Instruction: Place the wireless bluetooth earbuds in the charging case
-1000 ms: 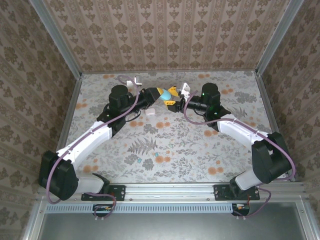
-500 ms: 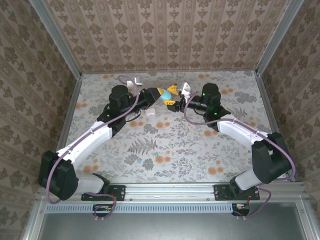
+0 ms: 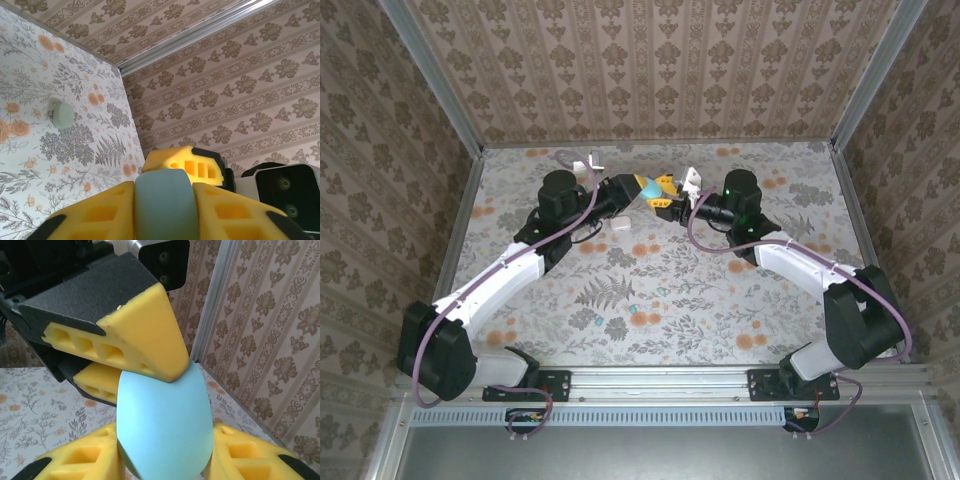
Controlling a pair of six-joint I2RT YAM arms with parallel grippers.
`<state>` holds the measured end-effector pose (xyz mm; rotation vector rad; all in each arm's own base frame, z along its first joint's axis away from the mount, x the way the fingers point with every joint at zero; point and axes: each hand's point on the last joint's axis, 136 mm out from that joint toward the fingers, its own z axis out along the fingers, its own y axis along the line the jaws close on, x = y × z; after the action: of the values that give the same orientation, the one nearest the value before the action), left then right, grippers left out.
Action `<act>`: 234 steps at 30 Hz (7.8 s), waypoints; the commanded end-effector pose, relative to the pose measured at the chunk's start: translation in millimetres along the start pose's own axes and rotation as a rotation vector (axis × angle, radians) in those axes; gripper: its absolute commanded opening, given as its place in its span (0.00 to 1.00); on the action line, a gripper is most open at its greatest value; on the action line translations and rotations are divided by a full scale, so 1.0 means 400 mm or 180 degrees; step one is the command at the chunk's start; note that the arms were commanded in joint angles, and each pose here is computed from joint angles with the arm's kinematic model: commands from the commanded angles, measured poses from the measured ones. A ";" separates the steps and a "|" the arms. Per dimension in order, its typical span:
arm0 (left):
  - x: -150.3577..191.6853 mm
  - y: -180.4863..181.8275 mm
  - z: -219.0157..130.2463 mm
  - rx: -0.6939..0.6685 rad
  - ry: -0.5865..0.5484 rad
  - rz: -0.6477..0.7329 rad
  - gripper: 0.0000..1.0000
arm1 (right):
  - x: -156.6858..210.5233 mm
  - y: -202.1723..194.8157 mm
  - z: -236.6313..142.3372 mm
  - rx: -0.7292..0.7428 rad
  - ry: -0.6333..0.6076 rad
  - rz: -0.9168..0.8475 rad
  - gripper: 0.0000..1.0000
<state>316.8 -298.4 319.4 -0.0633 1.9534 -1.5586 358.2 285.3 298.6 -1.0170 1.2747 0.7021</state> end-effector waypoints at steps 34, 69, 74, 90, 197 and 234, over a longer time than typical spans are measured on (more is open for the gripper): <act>0.139 -0.050 -0.095 0.1011 0.0728 0.3252 0.54 | -0.054 0.124 -0.044 -0.1419 0.0253 0.0652 0.32; 0.127 -0.057 -0.074 0.1035 0.0696 0.3174 0.53 | -0.040 0.133 -0.045 -0.1422 0.0295 0.0581 0.33; 0.133 -0.048 -0.069 0.1025 0.0767 0.3131 0.46 | -0.046 0.134 -0.046 -0.1441 0.0267 0.0570 0.34; 0.146 -0.043 -0.081 0.1018 0.0818 0.3248 0.52 | -0.055 0.122 -0.045 -0.1392 0.0224 0.0586 0.34; 0.141 -0.060 -0.089 0.1059 -0.0026 0.3649 0.34 | -0.123 -0.043 -0.037 -0.0136 0.0651 0.1960 0.59; 0.056 -0.121 -0.078 0.1002 -0.0658 0.3828 0.35 | -0.117 0.034 -0.024 -0.0968 0.1213 0.4682 0.60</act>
<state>270.8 -292.7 330.6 0.8642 1.2120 -0.9336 339.3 281.5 343.9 -0.2624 2.2078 1.8091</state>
